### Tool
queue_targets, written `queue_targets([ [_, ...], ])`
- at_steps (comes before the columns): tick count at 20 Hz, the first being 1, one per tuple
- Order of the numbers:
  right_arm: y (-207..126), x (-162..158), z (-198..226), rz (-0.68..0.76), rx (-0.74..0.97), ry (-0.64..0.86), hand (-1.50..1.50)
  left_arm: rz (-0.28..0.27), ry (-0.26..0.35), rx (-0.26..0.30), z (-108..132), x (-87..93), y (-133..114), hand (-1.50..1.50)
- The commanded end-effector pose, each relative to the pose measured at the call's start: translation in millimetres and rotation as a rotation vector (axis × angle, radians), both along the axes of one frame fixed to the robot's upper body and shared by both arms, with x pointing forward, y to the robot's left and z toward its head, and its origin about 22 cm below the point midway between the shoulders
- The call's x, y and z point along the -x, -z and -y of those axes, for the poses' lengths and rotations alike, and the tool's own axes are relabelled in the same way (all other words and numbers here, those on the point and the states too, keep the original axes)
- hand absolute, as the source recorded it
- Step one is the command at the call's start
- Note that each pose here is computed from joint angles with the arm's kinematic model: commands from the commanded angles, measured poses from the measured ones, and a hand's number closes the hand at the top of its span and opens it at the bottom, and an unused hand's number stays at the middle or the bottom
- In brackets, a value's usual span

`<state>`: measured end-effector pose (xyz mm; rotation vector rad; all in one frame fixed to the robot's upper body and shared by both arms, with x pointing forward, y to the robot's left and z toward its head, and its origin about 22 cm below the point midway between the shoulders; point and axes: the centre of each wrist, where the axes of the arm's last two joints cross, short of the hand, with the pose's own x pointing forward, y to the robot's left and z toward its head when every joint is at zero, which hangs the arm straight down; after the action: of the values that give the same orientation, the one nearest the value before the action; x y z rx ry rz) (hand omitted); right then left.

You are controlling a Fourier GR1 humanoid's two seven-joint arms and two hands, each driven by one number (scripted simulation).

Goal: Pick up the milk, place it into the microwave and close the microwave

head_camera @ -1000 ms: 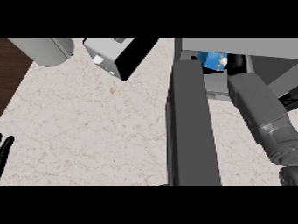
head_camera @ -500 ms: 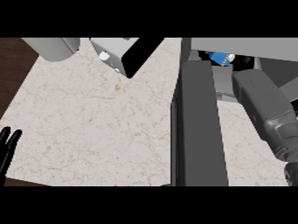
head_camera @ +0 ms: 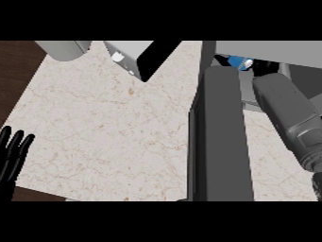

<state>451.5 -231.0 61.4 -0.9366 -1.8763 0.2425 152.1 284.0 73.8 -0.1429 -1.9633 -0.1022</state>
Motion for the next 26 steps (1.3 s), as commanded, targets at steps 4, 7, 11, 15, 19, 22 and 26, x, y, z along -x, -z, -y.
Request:
queue_targets([
  [4, -9, -5, -18, -0.081, -0.164, -0.118, -1.5, -0.002, 0.028, -0.013, 4, -5.6, -1, -1.5],
  [7, -9, -5, -20, -0.098, -0.204, -0.16, -1.5, -0.005, 0.033, -0.01, 8, -8.7, 0, -1.5],
  [11, 4, 0, -27, -0.127, -0.234, -0.165, -1.5, 0.013, 0.027, -0.011, 14, -9.3, -4, -1.5],
  [15, 17, 5, -19, -0.138, -0.229, -0.174, -1.5, 0.006, 0.034, -0.027, 21, -14.4, -4, -1.5],
  [19, 14, 5, -10, -0.128, -0.235, -0.152, -1.5, -0.014, 0.057, -0.029, 29, -14.5, 0, -1.5],
  [22, 12, 6, 7, -0.126, -0.224, -0.174, -1.5, -0.013, 0.031, -0.026, 32, -15.9, 3, -1.5],
  [26, 26, 11, -1, -0.136, -0.252, -0.194, -1.5, -0.009, 0.06, -0.022, 39, -15.3, 1, -1.5],
])
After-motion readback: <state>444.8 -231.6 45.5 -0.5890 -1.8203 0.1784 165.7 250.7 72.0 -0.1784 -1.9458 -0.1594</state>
